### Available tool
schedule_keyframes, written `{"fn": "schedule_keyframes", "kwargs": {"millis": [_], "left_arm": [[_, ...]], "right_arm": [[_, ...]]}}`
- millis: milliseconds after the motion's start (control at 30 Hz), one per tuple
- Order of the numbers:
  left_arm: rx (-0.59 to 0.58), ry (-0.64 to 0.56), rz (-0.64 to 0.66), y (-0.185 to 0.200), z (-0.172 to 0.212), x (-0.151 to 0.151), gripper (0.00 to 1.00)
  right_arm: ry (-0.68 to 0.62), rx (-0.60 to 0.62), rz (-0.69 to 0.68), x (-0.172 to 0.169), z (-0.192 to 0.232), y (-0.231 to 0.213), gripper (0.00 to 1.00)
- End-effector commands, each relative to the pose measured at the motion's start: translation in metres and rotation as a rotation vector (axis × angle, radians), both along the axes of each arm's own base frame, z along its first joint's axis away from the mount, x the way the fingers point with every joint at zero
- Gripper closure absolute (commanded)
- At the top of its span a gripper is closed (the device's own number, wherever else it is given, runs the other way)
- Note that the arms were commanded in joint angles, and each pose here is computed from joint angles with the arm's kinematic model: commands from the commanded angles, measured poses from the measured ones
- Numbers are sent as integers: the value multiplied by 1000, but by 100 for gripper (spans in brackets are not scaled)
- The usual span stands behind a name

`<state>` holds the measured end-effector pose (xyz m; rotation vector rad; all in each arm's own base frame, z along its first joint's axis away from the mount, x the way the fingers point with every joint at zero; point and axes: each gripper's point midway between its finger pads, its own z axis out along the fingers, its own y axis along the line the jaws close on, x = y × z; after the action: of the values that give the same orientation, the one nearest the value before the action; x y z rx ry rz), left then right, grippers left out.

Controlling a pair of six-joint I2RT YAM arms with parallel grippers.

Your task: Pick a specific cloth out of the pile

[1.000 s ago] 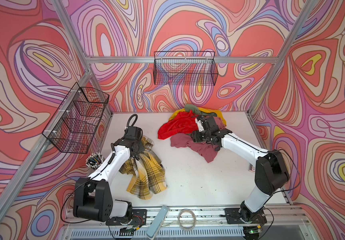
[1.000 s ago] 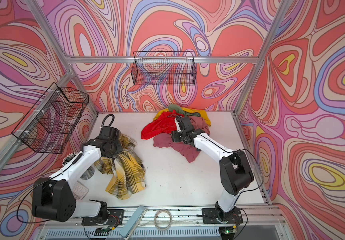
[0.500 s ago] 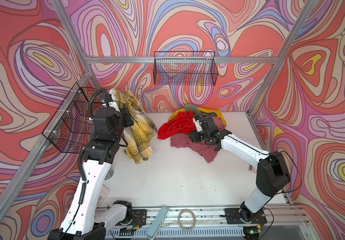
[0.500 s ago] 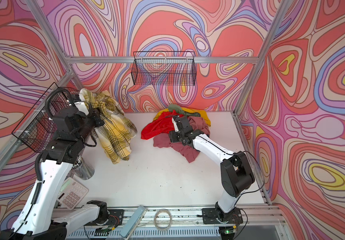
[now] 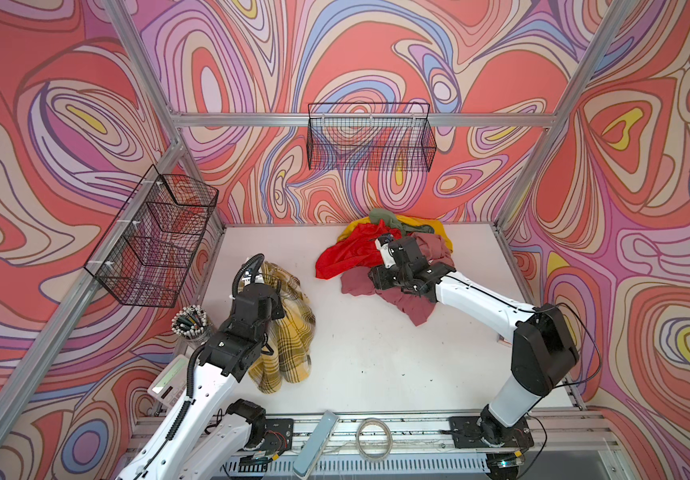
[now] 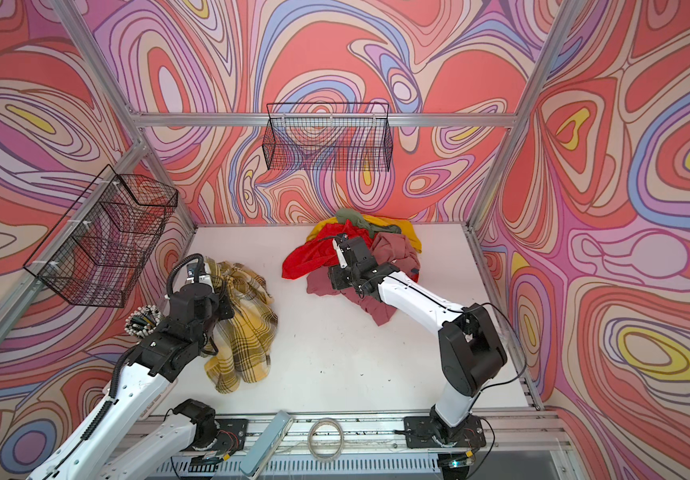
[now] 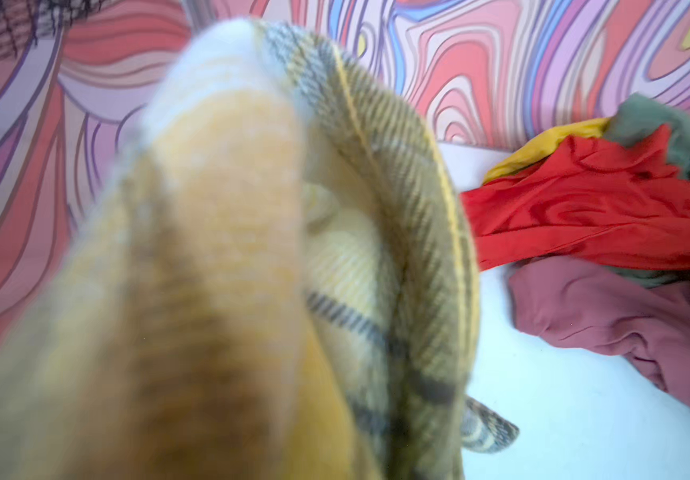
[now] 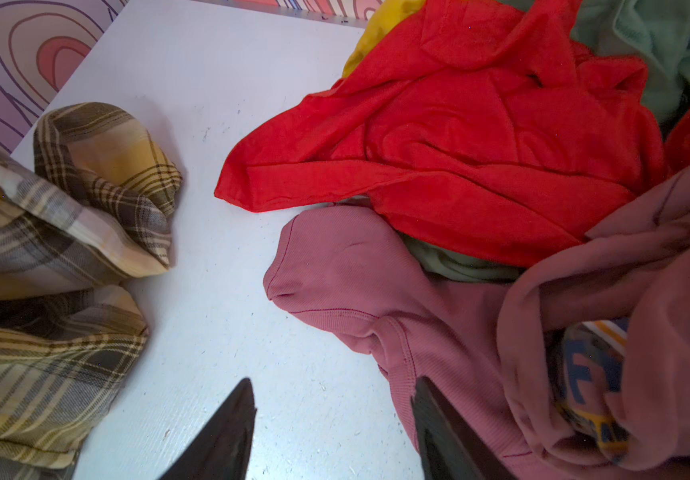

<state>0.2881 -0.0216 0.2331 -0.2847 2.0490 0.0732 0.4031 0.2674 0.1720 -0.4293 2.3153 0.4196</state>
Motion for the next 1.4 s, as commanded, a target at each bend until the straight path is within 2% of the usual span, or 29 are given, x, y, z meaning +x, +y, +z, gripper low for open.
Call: {"fn": "schedule_keyframes", "kwargs": {"millis": [0, 133, 333, 433, 500, 700, 767, 833, 867, 967, 1000, 1033, 1067, 1167, 1267, 1367], "left_arm": [[36, 57, 111, 15, -11, 1, 100], [87, 184, 95, 6, -34, 19, 100], [92, 475, 223, 14, -105, 23, 100], [37, 628, 269, 26, -141, 22, 100], [1, 678, 274, 30, -156, 26, 100], [12, 741, 249, 34, -172, 44, 100], [13, 769, 235, 33, -178, 50, 87], [8, 772, 237, 35, -181, 57, 82], [5, 770, 241, 36, -181, 60, 75], [15, 751, 262, 40, -169, 64, 47], [22, 735, 270, 42, -162, 64, 34], [27, 707, 284, 45, -152, 62, 10], [30, 678, 293, 47, -144, 61, 0], [4, 563, 291, 49, -113, 56, 0], [-46, 430, 220, 39, -83, 51, 0], [-36, 310, 138, 28, -55, 41, 0]], "right_arm": [[-6, -13, 13, 0, 4, 3, 37], [0, -35, 13, -3, 1, 1, 37], [9, -59, 2, -11, -7, -8, 37], [-15, -91, -10, -15, -7, -19, 36], [-34, -109, -12, -18, -6, -25, 34], [-52, -144, -67, -21, -8, -57, 29], [-47, -145, -90, -22, -11, -68, 28], [-44, -148, -103, -24, -13, -75, 27], [-42, -151, -107, -25, -15, -78, 27], [-51, -167, -134, -26, -17, -89, 25], [-61, -173, -144, -26, -17, -94, 24], [-73, -177, -154, -26, -16, -99, 23], [-89, -181, -167, -26, -15, -104, 21], [-153, -196, -206, -26, -9, -121, 16], [-226, -190, -241, -26, -6, -139, 13], [-300, -174, -281, -26, -3, -159, 12]]}}
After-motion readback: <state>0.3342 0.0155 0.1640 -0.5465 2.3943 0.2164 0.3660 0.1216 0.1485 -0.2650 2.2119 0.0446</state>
